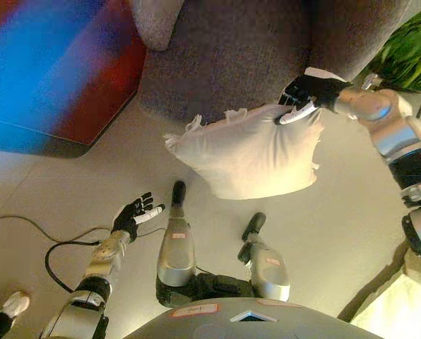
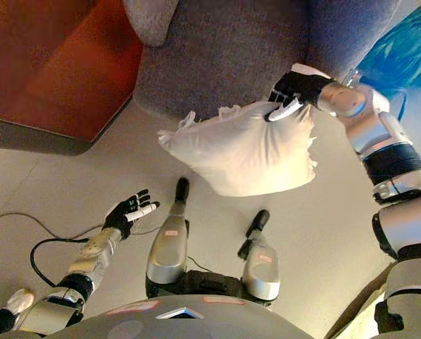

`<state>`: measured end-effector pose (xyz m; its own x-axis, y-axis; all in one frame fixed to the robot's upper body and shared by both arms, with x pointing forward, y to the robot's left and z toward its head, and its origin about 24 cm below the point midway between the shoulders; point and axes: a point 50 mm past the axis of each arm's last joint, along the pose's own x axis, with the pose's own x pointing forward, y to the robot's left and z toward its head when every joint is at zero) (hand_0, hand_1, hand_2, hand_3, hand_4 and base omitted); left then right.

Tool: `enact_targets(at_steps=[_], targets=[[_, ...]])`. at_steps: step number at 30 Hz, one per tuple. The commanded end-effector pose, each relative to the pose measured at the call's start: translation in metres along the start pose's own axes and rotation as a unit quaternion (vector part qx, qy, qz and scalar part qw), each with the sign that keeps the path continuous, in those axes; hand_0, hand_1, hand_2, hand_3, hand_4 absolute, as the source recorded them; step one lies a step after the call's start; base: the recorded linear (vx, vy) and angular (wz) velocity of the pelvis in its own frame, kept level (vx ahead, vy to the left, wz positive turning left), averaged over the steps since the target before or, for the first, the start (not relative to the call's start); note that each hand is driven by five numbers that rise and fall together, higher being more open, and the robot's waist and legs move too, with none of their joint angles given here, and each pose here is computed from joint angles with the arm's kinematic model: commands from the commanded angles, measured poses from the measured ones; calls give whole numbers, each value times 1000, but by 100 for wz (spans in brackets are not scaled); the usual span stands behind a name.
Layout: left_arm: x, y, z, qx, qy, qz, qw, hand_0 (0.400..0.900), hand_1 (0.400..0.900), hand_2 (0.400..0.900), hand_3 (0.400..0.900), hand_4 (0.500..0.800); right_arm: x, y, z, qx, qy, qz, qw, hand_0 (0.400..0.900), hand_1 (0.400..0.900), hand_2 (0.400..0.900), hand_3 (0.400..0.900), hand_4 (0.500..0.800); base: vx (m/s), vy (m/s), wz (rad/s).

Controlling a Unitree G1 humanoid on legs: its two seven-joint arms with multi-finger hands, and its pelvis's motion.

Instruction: Pick up the pillow and put it on the sofa.

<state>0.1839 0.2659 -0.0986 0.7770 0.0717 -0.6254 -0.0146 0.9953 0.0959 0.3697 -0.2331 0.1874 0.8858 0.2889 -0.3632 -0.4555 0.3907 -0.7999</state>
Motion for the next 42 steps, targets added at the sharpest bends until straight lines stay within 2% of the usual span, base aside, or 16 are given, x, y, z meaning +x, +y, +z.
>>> enact_targets(at_steps=[1, 6, 14, 18, 26, 27, 28, 29, 34, 42], targets=[[-28, 13, -55, 70, 104, -9, 992, 900, 900, 900, 900, 800, -31, -58, 44, 56, -160, -93, 981, 400, 400, 400, 400, 500, 250, -23, 14], [-42, 20, -77, 95, 151, -10, 984, 900, 900, 900, 900, 800, -42, -87, 36, 129, -166, -136, 968, 400, 400, 400, 400, 500, 242, -20, 14], [-58, 25, -99, 124, 202, -15, 971, 900, 900, 900, 900, 800, -47, -116, 18, 237, -127, -179, 946, 400, 400, 400, 400, 500, 172, 16, 17], [-58, 26, -99, 132, 204, -22, 970, 900, 900, 900, 900, 800, -53, -127, 4, 271, -84, -207, 936, 400, 400, 400, 400, 500, 45, -11, 23], [-43, 32, -76, 129, 158, -10, 979, 900, 900, 900, 900, 800, -49, -134, 1, 295, -45, -235, 925, 400, 400, 400, 400, 500, -112, -32, 9], [-40, 30, -72, 129, 151, -10, 980, 900, 900, 900, 900, 800, -50, -136, 0, 293, -32, -262, 919, 433, 433, 433, 433, 520, -141, -16, 7], [-37, 29, -68, 127, 143, -10, 982, 900, 900, 900, 900, 800, -53, -140, -4, 290, -8, -292, 911, 627, 627, 627, 627, 636, -175, 7, 8], [-34, 27, -64, 124, 134, -10, 983, 900, 900, 900, 900, 800, -56, -143, -4, 293, -3, -296, 909, 900, 900, 900, 900, 800, -215, 52, 8], [-23, 20, -46, 105, 91, -9, 990, 900, 900, 900, 900, 800, -68, -159, 5, 274, 10, -330, 903, 900, 900, 900, 900, 800, -190, 33, 4], [-22, 18, -42, 77, 71, -15, 994, 900, 900, 900, 900, 800, -88, -171, -4, 247, 72, -375, 891, 900, 900, 900, 900, 800, -80, 16, -3]])
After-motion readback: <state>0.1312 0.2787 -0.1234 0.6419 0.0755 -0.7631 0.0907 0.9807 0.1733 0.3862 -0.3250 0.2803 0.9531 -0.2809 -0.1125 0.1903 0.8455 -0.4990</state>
